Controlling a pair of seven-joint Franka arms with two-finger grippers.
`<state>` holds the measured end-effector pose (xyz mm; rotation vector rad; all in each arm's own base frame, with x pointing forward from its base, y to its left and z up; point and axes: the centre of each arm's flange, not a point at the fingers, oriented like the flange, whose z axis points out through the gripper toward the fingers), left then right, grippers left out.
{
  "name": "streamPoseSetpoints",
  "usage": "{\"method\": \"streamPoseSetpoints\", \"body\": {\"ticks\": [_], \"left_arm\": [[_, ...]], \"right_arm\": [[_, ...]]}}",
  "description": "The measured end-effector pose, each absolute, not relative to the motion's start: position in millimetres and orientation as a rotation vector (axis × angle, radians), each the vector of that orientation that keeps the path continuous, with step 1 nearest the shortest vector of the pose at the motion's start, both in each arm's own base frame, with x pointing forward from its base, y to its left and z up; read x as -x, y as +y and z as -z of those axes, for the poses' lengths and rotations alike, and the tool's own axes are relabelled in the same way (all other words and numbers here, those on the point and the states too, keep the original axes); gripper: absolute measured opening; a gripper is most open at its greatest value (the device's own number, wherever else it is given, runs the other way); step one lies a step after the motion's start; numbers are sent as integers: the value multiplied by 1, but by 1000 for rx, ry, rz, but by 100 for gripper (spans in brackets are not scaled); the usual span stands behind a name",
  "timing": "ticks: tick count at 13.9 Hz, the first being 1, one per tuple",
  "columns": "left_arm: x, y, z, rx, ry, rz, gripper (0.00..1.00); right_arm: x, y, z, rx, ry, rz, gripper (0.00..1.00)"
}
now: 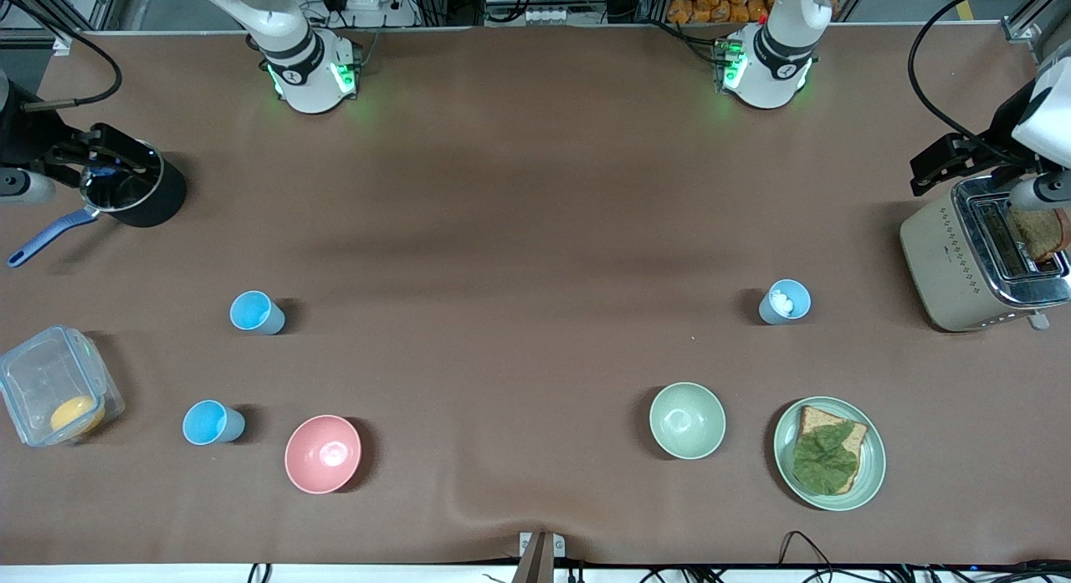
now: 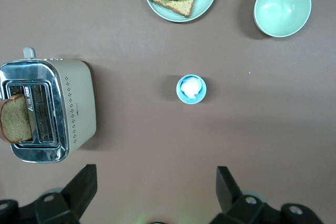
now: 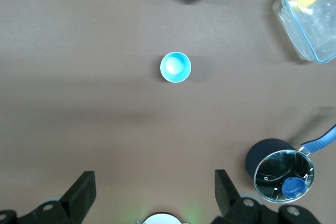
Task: Stack blue cups with both arms
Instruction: 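Reach both grippers down to the two light-blue cups and grasp them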
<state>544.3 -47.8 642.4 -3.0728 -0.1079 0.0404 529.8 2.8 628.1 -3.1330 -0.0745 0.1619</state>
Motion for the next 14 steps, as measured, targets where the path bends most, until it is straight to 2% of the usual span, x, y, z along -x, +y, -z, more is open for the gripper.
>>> {"method": "streamPoseSetpoints", "body": {"ticks": [6,9,12,14], "left_arm": [[-547,-46,-634,3070,-101,-69,100],[-568,-46,-586,3062,-98,-183,100],[-596,-32,-502,3068,-124,-182,100],[-599,-22,-455,3072,-139,-176,100]], "right_arm": [[-530,2,-627,3133,-74,-165,100],[-535,-3,-616,3129,-60,-201,100],[-562,-13,-560,3112,-36,-318,100],[-588,-28,-503,3097,1,-385,100]]}}
